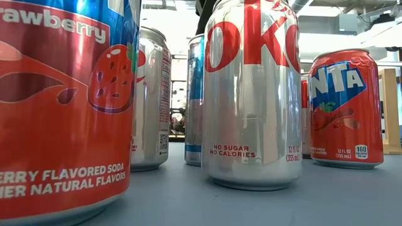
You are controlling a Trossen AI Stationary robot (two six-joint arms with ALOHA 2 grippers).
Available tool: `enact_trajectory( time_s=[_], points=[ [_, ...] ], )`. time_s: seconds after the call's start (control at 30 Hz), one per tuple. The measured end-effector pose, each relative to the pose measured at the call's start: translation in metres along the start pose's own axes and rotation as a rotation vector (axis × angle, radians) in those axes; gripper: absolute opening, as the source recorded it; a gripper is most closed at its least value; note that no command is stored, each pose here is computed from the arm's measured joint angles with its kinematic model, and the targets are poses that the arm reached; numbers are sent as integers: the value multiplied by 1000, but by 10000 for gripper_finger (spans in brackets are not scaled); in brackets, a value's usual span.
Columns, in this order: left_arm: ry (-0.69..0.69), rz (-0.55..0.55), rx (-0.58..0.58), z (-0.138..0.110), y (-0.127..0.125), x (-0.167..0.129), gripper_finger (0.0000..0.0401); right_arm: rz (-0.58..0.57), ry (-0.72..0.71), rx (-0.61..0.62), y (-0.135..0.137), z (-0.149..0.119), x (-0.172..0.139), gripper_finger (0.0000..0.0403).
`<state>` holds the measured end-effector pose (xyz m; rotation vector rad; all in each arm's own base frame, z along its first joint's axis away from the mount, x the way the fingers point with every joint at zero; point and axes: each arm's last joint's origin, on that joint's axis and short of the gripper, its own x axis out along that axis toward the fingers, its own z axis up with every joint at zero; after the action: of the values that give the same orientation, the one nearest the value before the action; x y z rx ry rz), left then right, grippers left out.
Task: Place canned beverage on shelf
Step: Put the right blue soda can aligned with the other blue soda can on the shelf
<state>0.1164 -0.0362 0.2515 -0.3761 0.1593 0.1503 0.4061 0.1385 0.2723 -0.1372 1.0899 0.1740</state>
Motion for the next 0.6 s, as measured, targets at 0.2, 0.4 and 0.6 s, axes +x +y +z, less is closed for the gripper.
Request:
enact_trajectory(
  time_s=[0.2, 0.4, 0.6],
  points=[
    [0, -1, 0, 0, 0, 0, 341, -26, 6, -3, 0, 0, -2, 275],
    [0, 0, 0, 0, 0, 0, 341, -30, 4, 1, 0, 0, -2, 275],
    [0, -1, 0, 0, 0, 0, 341, -33, 3, 1, 0, 0, -2, 275]
  ],
)
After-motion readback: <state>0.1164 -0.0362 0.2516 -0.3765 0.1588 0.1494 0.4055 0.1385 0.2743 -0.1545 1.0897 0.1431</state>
